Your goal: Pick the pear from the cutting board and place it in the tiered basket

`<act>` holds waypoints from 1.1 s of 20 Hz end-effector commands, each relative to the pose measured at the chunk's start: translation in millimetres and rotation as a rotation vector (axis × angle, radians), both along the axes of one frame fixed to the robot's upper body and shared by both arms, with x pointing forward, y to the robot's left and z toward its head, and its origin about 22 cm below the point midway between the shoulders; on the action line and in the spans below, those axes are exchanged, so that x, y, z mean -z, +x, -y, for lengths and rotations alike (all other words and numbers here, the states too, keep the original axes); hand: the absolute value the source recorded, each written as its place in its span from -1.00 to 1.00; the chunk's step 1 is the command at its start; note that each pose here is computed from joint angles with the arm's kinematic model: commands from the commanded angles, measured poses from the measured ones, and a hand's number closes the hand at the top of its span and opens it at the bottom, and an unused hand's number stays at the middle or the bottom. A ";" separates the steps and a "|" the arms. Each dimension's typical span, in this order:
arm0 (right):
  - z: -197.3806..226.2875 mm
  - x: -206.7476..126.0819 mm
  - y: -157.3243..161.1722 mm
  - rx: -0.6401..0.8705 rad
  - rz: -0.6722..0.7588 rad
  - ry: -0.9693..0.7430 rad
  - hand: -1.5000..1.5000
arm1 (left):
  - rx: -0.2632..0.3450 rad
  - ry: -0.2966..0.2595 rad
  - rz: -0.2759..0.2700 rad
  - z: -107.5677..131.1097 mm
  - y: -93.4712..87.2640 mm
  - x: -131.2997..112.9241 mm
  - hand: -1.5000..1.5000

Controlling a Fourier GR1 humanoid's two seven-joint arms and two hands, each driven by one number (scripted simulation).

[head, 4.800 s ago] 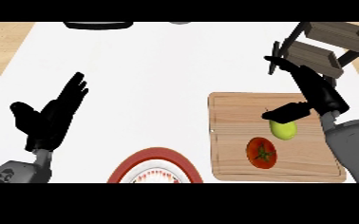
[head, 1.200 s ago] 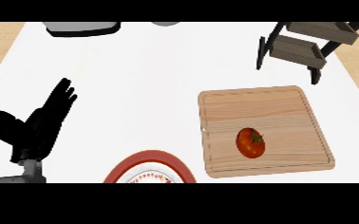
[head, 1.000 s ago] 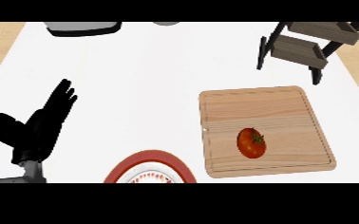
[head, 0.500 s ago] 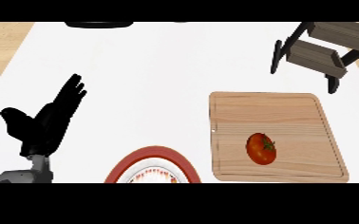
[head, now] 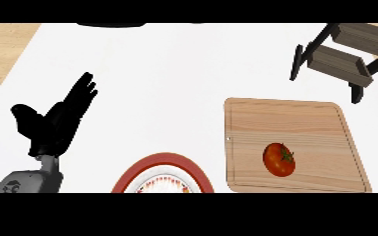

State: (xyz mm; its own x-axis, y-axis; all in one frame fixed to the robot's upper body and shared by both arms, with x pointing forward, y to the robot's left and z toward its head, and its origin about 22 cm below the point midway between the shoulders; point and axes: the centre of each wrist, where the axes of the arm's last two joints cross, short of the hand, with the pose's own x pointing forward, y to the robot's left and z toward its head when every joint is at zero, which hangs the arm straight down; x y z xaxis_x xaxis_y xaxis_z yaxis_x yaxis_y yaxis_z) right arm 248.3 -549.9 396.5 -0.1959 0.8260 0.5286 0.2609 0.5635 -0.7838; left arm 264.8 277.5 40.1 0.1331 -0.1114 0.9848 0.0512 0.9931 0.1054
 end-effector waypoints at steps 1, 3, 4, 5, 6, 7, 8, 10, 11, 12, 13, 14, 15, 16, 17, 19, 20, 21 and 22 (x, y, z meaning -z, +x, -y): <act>-29.6 -3.6 30.1 -0.045 -0.033 0.021 1.00 | -0.004 0.006 -0.009 -0.1 -9.4 8.0 0.00; -65.0 0.7 62.2 -0.042 -0.037 -0.003 1.00 | 0.008 0.016 -0.007 -3.6 -2.8 0.5 0.00; -48.3 -7.8 48.2 -0.025 -0.021 0.038 1.00 | -0.006 0.005 -0.009 -9.1 4.4 4.1 0.00; -66.4 -14.4 61.2 -0.012 -0.024 0.029 1.00 | -0.017 0.013 0.011 -9.6 0.9 4.9 0.00; -80.9 -14.8 70.6 -0.029 -0.040 0.003 1.00 | 0.000 0.011 0.007 -1.7 -8.6 1.7 0.00; -85.9 -12.0 77.8 -0.006 -0.063 0.020 1.00 | 0.006 -0.004 -0.003 4.7 -7.0 -5.0 0.00; -91.8 -20.0 77.0 -0.039 -0.080 0.011 1.00 | -0.016 0.008 -0.015 -3.3 4.5 -3.7 0.00; -90.8 -7.4 85.7 -0.038 -0.086 0.026 1.00 | -0.015 -0.001 -0.008 2.4 -7.9 -6.6 0.00; -97.8 -16.4 90.3 -0.015 -0.108 0.022 1.00 | 0.006 0.003 -0.004 2.2 -21.2 19.7 0.00; -106.9 -18.7 95.7 0.005 -0.123 0.022 1.00 | -0.010 0.005 0.003 -0.5 -6.2 7.2 0.00; -95.9 -12.8 90.6 -0.003 -0.138 -0.004 1.00 | -0.010 0.008 0.003 0.5 -7.6 -5.2 0.00; -101.4 -18.9 93.3 0.007 -0.157 0.013 1.00 | -0.018 0.013 -0.005 -19.3 -14.0 4.2 0.00; -99.2 -12.0 96.8 0.004 -0.159 0.020 1.00 | -0.013 0.022 -0.009 -10.8 -3.7 -5.9 0.00; -102.2 13.4 107.6 -0.006 -0.145 0.028 1.00 | -0.023 0.007 -0.007 -4.9 -15.8 12.5 0.00; -106.6 -2.6 108.5 0.021 -0.166 0.031 1.00 | -0.008 0.002 -0.014 -13.5 1.0 -1.8 0.00; -114.6 13.4 118.2 -0.010 -0.171 0.010 1.00 | -0.003 -0.002 -0.019 -5.0 -12.1 0.4 0.00; -111.4 22.2 123.7 0.003 -0.148 0.008 1.00 | -0.023 0.017 -0.008 -4.9 -1.7 2.8 0.00; -118.2 19.8 127.2 -0.001 -0.171 -0.003 1.00 | -0.023 0.019 -0.007 -14.8 -0.2 8.5 0.00; -131.5 26.7 131.6 -0.002 -0.151 -0.005 1.00 | -0.027 -0.008 -0.011 -11.7 -12.0 12.4 0.00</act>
State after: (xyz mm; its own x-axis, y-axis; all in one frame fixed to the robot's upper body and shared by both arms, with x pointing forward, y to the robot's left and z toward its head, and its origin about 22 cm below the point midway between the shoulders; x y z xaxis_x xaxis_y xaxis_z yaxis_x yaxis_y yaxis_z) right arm 365.2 -437.3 384.6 -0.1124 0.8195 0.5619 0.1376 0.5729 -0.8080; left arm 257.6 284.8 33.7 0.1445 -0.1145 0.9829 0.0335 0.9933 0.1108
